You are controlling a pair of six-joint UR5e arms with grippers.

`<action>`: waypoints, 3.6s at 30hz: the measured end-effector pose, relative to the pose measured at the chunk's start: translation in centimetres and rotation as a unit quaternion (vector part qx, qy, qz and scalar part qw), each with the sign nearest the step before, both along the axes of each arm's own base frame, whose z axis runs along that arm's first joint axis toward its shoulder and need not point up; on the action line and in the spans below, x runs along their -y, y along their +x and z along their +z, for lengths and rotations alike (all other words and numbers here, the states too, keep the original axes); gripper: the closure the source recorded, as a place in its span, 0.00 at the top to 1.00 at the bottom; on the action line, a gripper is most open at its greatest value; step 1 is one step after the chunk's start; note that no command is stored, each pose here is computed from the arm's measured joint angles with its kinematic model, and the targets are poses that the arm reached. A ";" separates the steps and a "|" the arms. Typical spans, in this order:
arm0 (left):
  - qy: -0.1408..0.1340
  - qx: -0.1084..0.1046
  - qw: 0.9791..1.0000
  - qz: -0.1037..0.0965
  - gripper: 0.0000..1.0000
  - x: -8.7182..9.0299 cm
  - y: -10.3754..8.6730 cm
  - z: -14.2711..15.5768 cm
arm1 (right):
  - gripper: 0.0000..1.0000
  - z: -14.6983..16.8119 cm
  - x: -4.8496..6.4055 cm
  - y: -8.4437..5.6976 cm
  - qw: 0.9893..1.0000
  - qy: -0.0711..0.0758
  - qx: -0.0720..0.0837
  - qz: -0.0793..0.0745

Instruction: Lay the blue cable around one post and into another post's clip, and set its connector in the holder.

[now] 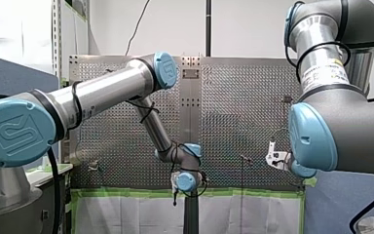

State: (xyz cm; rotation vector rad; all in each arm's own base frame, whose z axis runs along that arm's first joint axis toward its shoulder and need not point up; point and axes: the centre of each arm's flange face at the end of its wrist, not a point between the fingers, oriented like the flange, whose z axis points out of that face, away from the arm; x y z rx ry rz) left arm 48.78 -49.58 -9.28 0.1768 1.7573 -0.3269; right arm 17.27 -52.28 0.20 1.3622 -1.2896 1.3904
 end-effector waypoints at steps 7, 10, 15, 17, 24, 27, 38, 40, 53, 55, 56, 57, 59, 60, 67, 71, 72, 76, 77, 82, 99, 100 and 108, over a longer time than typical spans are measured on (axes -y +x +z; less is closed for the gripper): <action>-0.002 0.005 1.000 0.005 0.96 0.2 0.4 0.3 | 0.00 0.0 0.0 0.0 1.000 0.000 0.000 0.000; 0.000 0.007 1.000 0.007 0.73 0.1 0.5 0.4 | 0.00 0.0 0.0 0.0 1.000 0.000 0.000 0.000; 0.007 0.009 1.000 0.016 0.41 -0.1 0.6 0.4 | 0.00 0.0 0.0 0.0 1.000 0.000 0.000 -0.001; 0.008 0.010 1.000 0.018 0.34 -0.2 0.6 0.4 | 0.00 0.0 0.0 0.0 1.000 0.000 0.000 -0.001; 0.010 0.010 1.000 0.019 0.14 -0.2 0.6 0.4 | 0.00 0.0 0.0 0.0 1.000 0.000 0.000 -0.001; 0.010 0.010 1.000 0.019 0.14 -0.2 0.6 0.4 | 0.00 0.0 0.0 0.0 1.000 0.000 0.000 -0.001; 0.011 0.011 1.000 0.019 0.16 -0.2 0.8 0.4 | 0.00 0.0 0.0 0.0 1.000 0.000 -0.001 -0.001; 0.012 0.012 1.000 0.018 0.24 -0.2 0.8 0.5 | 0.00 0.0 0.0 0.0 1.000 0.000 -0.001 -0.001; 0.019 0.013 1.000 0.009 0.28 0.1 1.2 0.8 | 0.00 0.0 0.0 0.0 1.000 0.000 -0.002 -0.002; 0.022 0.014 1.000 0.009 0.28 0.1 1.2 0.8 | 0.00 0.0 0.0 0.0 1.000 0.000 -0.002 -0.002; 0.023 0.014 1.000 0.009 0.28 0.1 1.3 0.8 | 0.00 0.0 0.0 0.0 1.000 0.000 -0.002 -0.002; 0.024 0.015 1.000 0.009 0.28 0.1 1.3 0.8 | 0.00 0.0 0.0 0.0 1.000 0.000 -0.002 -0.002; 0.027 0.017 0.999 0.008 0.25 0.1 1.3 0.8 | 0.00 0.0 0.0 0.0 1.000 0.000 -0.002 -0.002; 0.030 0.019 0.999 0.008 0.22 0.1 1.4 0.8 | 0.00 0.0 0.0 0.0 1.000 0.000 -0.002 -0.002; 0.045 0.028 0.999 0.003 0.04 0.3 1.7 1.1 | 0.00 0.0 0.0 0.0 1.000 0.001 -0.002 -0.002; 0.050 0.030 0.998 0.002 0.01 0.3 1.7 1.1 | 0.00 0.0 0.0 0.0 1.000 0.001 -0.002 -0.002; 0.051 0.030 0.998 0.002 0.01 0.3 1.7 1.1 | 0.00 0.0 0.0 0.0 1.000 0.001 -0.002 -0.002; 0.051 0.031 0.998 0.002 0.01 0.3 1.7 1.1 | 0.00 0.0 0.0 0.0 1.000 0.001 -0.002 -0.002; 0.051 0.032 0.998 0.002 0.01 0.3 1.7 1.1 | 0.00 0.0 0.0 0.0 1.000 0.001 -0.002 -0.002; 0.052 0.034 0.998 0.002 0.01 0.7 1.3 1.2 | 0.00 0.0 0.0 -0.1 1.000 0.001 -0.002 -0.003; 0.045 0.049 0.997 -0.029 0.01 3.5 -2.1 3.6 | 0.00 0.4 1.7 -2.5 1.000 0.003 0.002 -0.026; 0.044 0.051 0.997 -0.030 0.01 3.5 -2.2 4.0 | 0.00 0.5 1.9 -2.7 1.000 0.002 0.002 -0.028; 0.031 0.066 0.996 -0.042 0.01 4.4 -3.2 7.6 | 0.00 1.4 4.1 -4.2 0.999 0.004 0.002 -0.041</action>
